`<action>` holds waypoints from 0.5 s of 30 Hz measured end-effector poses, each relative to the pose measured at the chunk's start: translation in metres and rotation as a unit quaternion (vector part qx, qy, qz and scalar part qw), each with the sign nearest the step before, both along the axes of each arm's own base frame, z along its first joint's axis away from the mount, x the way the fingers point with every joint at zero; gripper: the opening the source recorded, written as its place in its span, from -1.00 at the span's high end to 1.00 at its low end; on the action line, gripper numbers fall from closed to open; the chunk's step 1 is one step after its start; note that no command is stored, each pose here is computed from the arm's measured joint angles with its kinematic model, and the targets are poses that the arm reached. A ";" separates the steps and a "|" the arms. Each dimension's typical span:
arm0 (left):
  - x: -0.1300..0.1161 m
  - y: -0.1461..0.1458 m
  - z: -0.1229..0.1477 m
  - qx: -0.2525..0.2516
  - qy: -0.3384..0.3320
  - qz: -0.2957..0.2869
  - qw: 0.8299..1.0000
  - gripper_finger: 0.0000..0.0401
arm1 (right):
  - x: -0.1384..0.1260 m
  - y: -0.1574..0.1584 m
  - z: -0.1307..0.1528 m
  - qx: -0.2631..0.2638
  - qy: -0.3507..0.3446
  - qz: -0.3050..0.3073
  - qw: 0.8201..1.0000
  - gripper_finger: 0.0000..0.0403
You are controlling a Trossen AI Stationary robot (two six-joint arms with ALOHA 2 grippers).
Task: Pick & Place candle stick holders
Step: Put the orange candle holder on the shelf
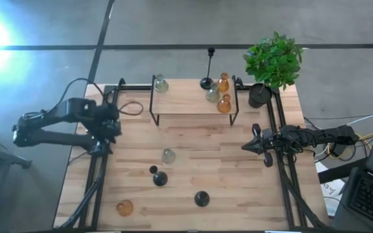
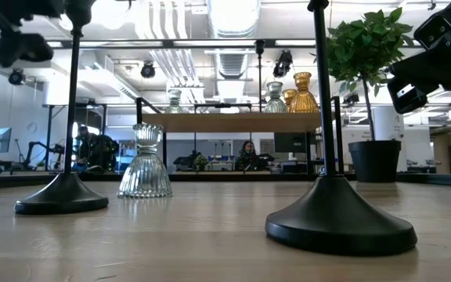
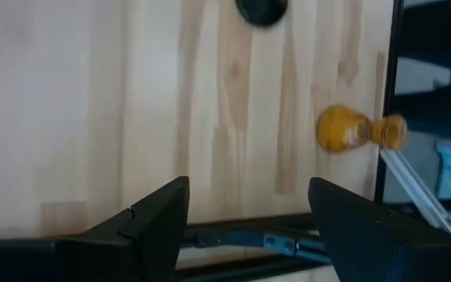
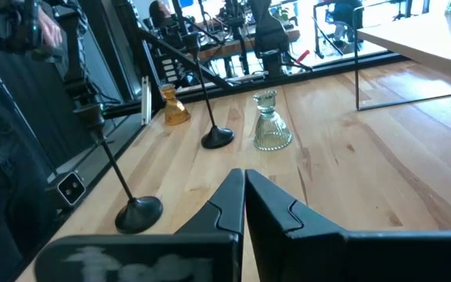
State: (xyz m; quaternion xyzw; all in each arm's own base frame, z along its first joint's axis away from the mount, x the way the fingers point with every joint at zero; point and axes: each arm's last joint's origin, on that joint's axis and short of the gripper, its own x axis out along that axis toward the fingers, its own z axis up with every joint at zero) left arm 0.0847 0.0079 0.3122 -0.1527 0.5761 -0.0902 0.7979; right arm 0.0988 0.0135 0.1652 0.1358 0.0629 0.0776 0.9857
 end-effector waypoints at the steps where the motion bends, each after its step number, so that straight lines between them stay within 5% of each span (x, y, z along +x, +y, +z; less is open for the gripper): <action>1: 0.001 -0.001 -0.005 -0.007 0.008 -0.004 1.000 -0.33 | 0.000 0.000 0.000 0.000 0.000 0.000 1.000 0.96; 9: 0.003 -0.013 -0.040 -0.072 0.064 -0.059 0.994 -0.33 | 0.000 0.000 0.000 0.000 0.000 0.000 1.000 0.96; 15: 0.014 -0.027 -0.060 -0.088 0.040 -0.132 0.986 -0.33 | 0.000 0.000 0.000 0.000 0.000 0.000 1.000 0.96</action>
